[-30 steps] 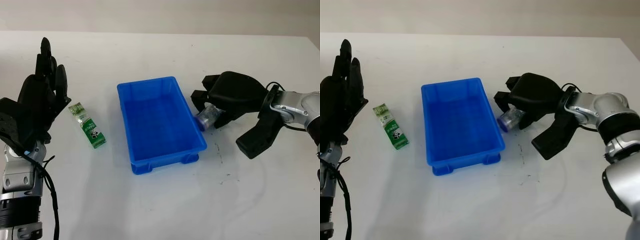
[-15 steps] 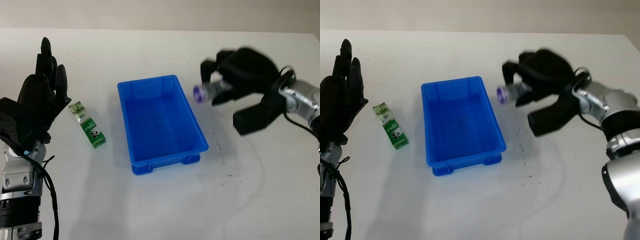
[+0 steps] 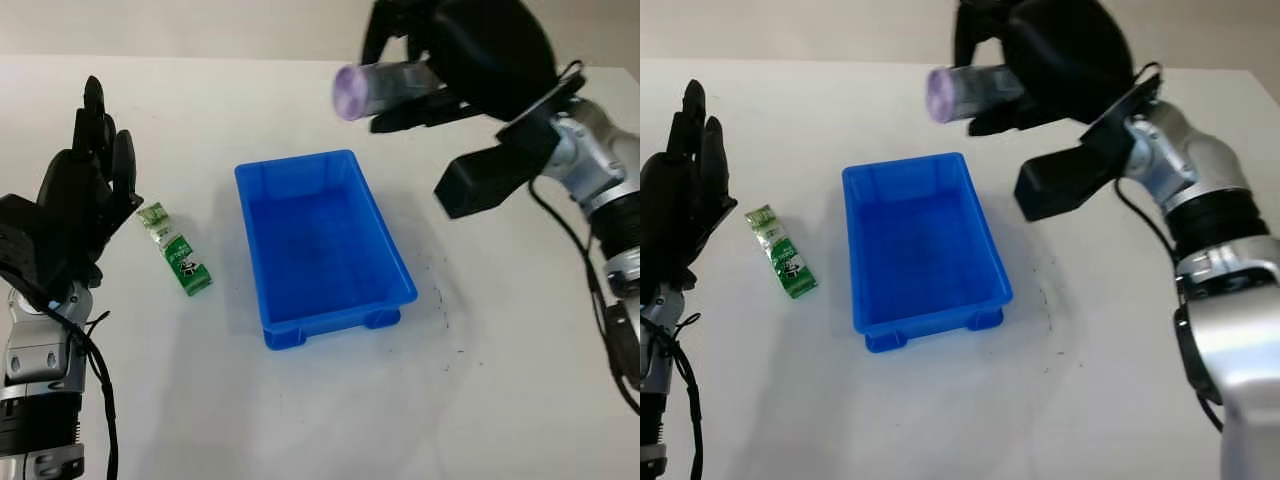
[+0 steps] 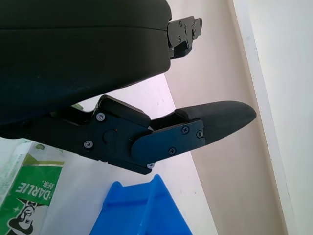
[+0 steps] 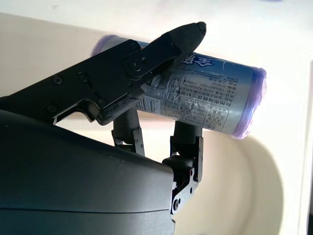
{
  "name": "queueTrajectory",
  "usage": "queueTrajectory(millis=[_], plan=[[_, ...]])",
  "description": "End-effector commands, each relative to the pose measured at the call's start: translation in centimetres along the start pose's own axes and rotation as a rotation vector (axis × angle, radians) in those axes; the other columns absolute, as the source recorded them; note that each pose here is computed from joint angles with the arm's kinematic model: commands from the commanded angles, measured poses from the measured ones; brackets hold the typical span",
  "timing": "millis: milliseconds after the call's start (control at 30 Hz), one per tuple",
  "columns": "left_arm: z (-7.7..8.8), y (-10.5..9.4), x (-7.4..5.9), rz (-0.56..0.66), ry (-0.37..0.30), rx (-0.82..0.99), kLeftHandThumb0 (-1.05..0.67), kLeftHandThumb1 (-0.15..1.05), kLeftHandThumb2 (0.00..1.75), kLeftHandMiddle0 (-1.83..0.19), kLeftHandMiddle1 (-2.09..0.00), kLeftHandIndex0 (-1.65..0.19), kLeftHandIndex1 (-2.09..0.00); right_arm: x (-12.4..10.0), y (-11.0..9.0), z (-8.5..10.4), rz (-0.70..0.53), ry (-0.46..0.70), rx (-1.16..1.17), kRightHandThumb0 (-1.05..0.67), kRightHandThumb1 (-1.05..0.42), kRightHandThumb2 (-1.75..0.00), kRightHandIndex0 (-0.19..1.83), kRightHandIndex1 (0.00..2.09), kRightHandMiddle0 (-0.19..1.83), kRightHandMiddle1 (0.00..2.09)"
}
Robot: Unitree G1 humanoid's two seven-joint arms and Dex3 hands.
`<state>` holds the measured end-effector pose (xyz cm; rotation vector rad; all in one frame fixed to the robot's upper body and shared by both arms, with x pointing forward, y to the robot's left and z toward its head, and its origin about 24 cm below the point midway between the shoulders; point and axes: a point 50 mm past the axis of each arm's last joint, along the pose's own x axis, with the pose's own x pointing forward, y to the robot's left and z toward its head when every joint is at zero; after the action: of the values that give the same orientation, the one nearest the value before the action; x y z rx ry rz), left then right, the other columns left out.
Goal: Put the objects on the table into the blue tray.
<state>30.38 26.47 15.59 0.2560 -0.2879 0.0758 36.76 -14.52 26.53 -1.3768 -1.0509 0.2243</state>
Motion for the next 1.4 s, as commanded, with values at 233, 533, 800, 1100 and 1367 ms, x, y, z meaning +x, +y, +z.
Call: queueTrajectory(millis=[233,533,800,1100,1367], plan=[[0.4,0.3,-0.1,0.012,-0.018,0.003,-0.86,1.05,0.71,0.19,0.0,0.19,0.0,-0.4,2.8,3.1,0.128,-0.128,0.116,-0.44,-1.05,-0.14,1.11,2.09,0.93,2.09],[0.4,0.3,-0.1,0.009,-0.024,0.0,-0.86,1.05,0.71,0.19,0.0,0.19,0.0,-1.1,3.5,2.6,0.243,-0.135,0.066,-0.57,-1.05,-0.1,0.74,2.09,0.62,2.09],[0.4,0.1,0.0,0.008,-0.024,0.001,-0.86,1.05,0.72,0.19,0.0,0.19,0.0,-1.1,2.6,2.0,0.364,-0.105,0.067,-0.75,-1.05,-0.22,0.28,0.59,0.25,0.66],[0.3,0.0,-0.1,0.017,-0.026,-0.001,-0.86,1.05,0.71,0.19,0.0,0.19,0.0,-1.5,2.2,1.8,0.314,-0.063,0.177,-0.86,-1.05,-0.49,-0.18,0.0,-0.17,0.02],[0.3,0.1,-0.3,0.019,-0.026,-0.01,-0.84,1.05,0.72,0.19,0.0,0.19,0.0,-2.6,1.4,0.2,0.118,0.074,0.406,-0.87,-1.05,-0.59,-0.19,0.0,-0.19,0.0]])
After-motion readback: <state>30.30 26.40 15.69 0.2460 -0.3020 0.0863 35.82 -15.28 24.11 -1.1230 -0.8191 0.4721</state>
